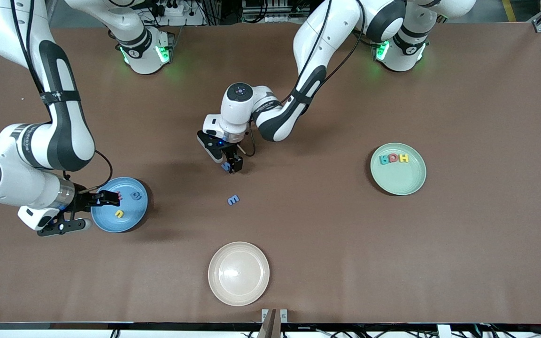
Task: Sort upper and lower case letters into plates
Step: 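Grasp the blue M with the left gripper, then carry the M to the green plate while the right gripper reaches the m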
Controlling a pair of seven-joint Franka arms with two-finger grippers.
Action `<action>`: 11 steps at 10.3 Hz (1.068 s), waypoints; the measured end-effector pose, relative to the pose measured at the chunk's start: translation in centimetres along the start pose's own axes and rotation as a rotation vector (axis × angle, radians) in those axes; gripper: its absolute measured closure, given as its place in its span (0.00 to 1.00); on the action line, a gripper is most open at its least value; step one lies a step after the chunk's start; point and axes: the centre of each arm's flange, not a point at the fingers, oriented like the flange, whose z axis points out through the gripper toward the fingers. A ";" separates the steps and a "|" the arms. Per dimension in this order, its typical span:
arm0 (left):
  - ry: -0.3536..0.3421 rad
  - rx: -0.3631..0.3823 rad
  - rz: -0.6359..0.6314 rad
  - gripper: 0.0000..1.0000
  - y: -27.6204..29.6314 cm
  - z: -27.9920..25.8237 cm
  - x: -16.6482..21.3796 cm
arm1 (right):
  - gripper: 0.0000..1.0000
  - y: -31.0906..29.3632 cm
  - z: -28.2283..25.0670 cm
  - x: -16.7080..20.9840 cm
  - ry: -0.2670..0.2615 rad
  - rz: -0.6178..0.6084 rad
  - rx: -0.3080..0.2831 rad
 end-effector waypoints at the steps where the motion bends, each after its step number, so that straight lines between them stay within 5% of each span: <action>1: -0.002 0.001 0.000 0.08 -0.1 0.4 -0.3 | 0.00 0.0 0.0 0.0 0.000 0.000 0.000; 11: 0.017 0.003 -0.001 0.62 -0.2 -0.4 0.5 | 0.00 -0.1 0.0 0.0 0.001 -0.001 0.000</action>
